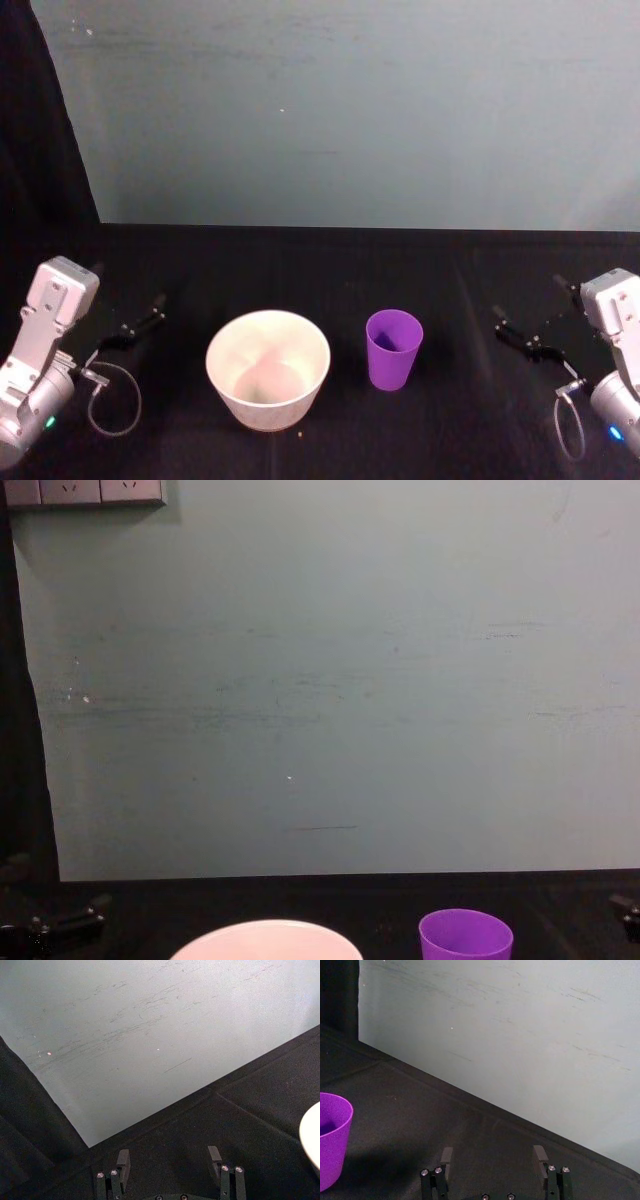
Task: Pick up the cup and pour the mung beans from the cup into the bowl.
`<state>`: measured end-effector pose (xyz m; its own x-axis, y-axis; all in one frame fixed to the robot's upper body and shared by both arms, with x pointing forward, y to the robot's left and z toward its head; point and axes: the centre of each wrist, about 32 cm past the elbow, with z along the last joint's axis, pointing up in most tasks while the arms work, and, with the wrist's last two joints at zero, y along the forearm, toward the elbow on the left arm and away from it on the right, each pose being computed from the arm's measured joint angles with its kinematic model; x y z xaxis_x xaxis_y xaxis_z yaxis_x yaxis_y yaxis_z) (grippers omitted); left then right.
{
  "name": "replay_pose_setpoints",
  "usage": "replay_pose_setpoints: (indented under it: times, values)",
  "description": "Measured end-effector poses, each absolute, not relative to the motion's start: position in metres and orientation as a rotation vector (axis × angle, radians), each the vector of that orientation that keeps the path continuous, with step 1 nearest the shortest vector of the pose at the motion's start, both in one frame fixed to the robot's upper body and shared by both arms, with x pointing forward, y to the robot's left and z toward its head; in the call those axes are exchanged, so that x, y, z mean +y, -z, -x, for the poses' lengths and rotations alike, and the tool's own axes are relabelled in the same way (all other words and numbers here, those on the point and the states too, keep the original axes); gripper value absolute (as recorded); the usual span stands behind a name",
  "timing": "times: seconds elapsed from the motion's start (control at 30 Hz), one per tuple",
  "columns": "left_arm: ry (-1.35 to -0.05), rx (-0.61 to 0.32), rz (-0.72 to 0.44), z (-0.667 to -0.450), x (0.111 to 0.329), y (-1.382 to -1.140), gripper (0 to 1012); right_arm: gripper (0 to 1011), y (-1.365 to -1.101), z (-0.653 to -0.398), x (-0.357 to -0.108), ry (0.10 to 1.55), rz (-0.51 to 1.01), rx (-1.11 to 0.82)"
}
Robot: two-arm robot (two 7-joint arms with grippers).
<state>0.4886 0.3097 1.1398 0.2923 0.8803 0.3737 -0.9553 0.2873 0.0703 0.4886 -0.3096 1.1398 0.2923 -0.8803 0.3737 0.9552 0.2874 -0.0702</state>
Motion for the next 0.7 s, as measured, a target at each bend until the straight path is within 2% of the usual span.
replay_pose_setpoints:
  times: [0.2, 0.7]
  values:
    - [-1.248, -0.285, -0.304, -0.489, 0.310, -1.140, 1003, 1003, -1.140, -0.485, -0.312, 1.235, 0.289, -0.307]
    - [-1.248, -0.285, -0.304, -0.489, 0.310, -1.140, 1003, 1003, -1.128, -0.447, -0.324, 1.092, 0.107, -0.210]
